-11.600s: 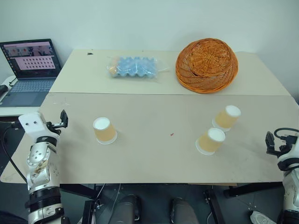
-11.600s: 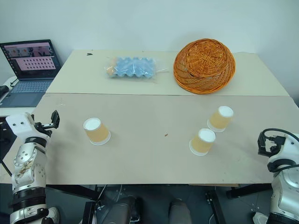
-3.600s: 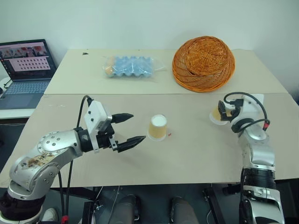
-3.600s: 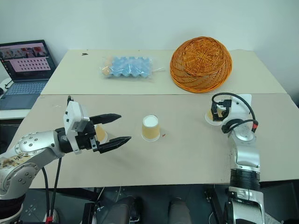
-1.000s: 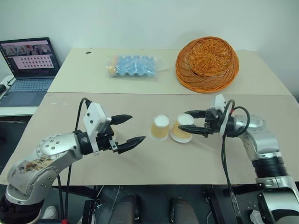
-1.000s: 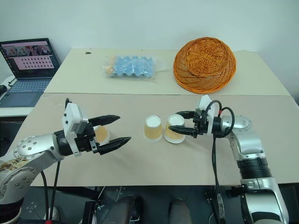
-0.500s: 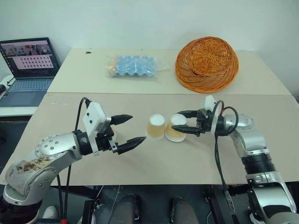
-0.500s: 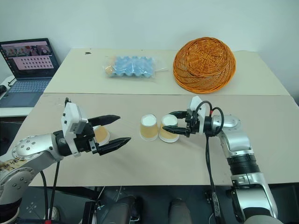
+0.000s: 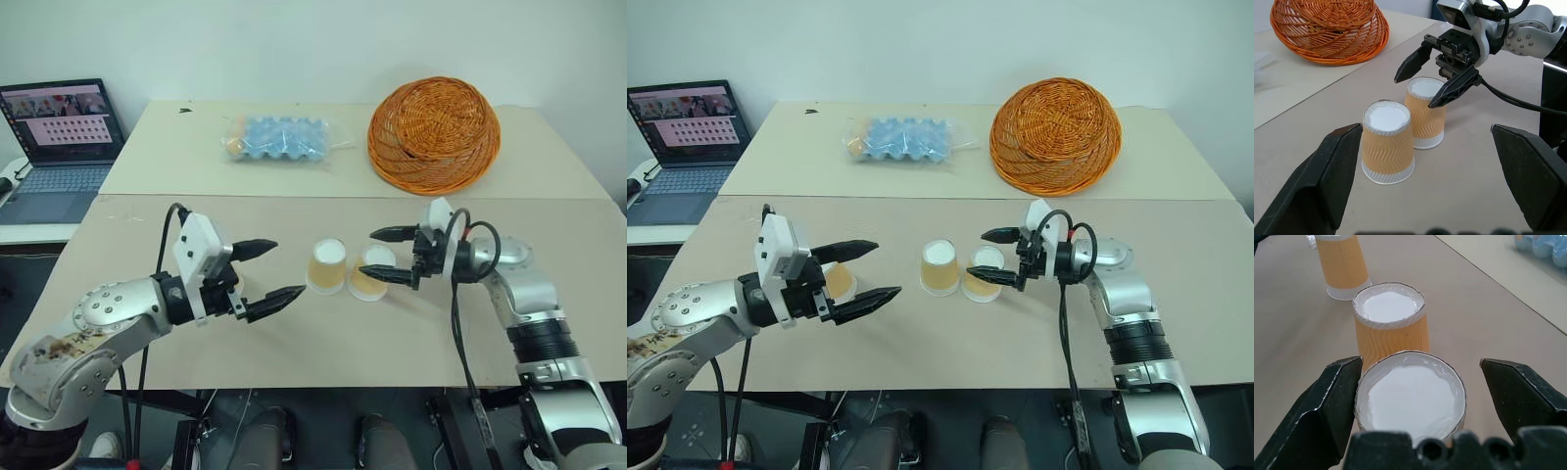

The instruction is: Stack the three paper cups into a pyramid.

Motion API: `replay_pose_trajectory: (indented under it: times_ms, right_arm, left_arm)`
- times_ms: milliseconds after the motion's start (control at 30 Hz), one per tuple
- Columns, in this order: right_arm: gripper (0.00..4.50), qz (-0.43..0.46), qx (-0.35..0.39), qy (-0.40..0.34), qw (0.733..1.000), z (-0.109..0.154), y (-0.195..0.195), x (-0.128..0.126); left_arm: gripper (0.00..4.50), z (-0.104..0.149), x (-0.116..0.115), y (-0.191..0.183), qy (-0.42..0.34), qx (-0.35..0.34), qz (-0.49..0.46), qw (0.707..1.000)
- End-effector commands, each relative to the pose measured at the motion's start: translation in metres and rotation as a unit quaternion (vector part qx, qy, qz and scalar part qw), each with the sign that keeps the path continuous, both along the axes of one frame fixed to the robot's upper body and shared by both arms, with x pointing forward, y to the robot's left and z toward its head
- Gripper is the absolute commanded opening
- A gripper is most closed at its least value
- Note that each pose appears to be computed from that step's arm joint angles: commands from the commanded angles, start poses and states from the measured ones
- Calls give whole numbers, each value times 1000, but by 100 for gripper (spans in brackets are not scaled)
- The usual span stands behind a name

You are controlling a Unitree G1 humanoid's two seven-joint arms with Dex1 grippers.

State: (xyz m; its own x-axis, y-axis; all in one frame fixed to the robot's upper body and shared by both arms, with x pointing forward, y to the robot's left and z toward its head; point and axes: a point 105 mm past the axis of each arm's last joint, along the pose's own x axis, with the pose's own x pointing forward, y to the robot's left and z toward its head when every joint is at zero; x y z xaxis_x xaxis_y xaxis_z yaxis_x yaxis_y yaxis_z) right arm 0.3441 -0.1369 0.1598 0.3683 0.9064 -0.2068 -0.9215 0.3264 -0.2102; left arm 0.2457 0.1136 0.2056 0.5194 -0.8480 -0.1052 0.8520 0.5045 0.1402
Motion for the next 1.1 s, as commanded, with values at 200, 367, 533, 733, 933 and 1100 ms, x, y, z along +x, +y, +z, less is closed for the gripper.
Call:
replay_pose_trajectory:
  times_ms: [200,367,533,733,933,1100]
  right_arm:
    - [446,1,-7,-20,1000,15,-22,-18]
    - [446,-2,-9,-22,1000,20,-25,-28]
    - [446,-36,-3,-30,999,28,-40,-29]
    - [446,-103,-38,-15,994,8,-70,-18]
    - [446,-118,-65,-9,991,-12,-72,-15]
    - [446,-110,-47,-10,993,-10,-62,-12]
  left_arm:
    - [450,10,-3,-2,-23,2,-6,1000]
    - [450,9,-3,-2,-22,2,-7,1000]
    - [450,10,-2,-3,-24,1,-9,1000]
    - [450,11,-2,-3,-26,0,-11,1000]
    - [450,13,-3,-4,-25,-2,-14,1000]
    - [450,13,-3,-3,-25,-2,-11,1000]
